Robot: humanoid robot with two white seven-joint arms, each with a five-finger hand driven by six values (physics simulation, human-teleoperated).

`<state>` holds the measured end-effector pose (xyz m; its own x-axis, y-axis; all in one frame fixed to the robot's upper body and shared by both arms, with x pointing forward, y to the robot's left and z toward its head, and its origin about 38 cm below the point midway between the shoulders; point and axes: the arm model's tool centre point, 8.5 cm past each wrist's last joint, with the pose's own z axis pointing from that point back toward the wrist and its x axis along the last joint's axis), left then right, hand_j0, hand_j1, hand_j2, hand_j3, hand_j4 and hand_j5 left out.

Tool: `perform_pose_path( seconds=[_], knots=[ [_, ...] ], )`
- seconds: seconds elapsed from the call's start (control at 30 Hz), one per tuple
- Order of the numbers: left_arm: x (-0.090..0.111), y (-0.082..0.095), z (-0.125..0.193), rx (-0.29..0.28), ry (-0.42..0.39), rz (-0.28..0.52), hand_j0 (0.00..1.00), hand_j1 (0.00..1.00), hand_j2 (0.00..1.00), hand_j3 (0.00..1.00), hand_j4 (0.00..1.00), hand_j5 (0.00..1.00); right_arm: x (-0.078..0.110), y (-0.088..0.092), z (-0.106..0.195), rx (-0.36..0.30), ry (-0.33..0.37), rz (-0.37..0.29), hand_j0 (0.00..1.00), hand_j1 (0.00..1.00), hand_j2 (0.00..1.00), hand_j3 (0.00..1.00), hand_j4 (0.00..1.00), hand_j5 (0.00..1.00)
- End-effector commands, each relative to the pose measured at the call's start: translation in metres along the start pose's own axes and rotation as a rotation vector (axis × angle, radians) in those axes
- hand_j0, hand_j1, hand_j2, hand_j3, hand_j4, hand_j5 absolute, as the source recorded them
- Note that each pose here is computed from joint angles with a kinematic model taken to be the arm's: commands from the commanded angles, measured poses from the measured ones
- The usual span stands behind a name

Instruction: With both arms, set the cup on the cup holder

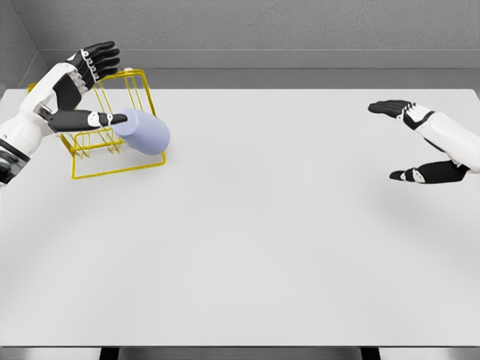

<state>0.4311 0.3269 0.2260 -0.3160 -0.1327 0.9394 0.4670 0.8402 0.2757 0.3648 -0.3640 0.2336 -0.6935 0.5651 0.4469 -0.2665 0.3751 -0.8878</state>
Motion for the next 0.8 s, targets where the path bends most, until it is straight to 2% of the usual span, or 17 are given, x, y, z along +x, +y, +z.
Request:
perform_pose_path(
  seconds=[0.0, 0.23, 0.4, 0.53, 0.57, 0.77],
  knots=[
    [0.001, 0.000, 0.000, 0.000, -0.004, 0.001, 1.00, 1.00, 1.00, 1.00, 1.00, 1.00, 0.000, -0.001, 0.000, -0.005, -0.001, -0.006, 1.00, 1.00, 1.00, 1.00, 1.00, 1.00],
    [0.005, -0.001, -0.001, -0.006, -0.021, -0.004, 1.00, 1.00, 1.00, 1.00, 1.00, 1.00, 0.000, -0.001, 0.000, -0.006, -0.003, -0.008, 1.00, 1.00, 1.00, 1.00, 1.00, 1.00],
    [0.025, 0.000, 0.004, -0.013, -0.180, -0.046, 1.00, 1.00, 1.00, 1.00, 1.00, 1.00, 0.000, -0.001, 0.000, -0.005, -0.001, -0.006, 1.00, 1.00, 1.00, 1.00, 1.00, 1.00],
    [0.035, 0.007, 0.013, -0.014, -0.245, -0.083, 1.00, 1.00, 1.00, 1.00, 1.00, 1.00, 0.000, -0.001, 0.000, -0.005, -0.001, -0.006, 1.00, 1.00, 1.00, 1.00, 1.00, 1.00],
    [0.038, 0.012, 0.018, -0.016, -0.247, -0.103, 1.00, 1.00, 1.00, 1.00, 1.00, 1.00, 0.000, -0.001, 0.000, -0.005, -0.001, -0.006, 1.00, 1.00, 1.00, 1.00, 1.00, 1.00],
    [0.027, 0.005, 0.049, -0.049, -0.214, -0.114, 1.00, 1.00, 1.00, 1.00, 1.00, 1.00, 0.000, -0.001, 0.000, -0.005, -0.001, -0.006, 1.00, 1.00, 1.00, 1.00, 1.00, 1.00]
  ],
)
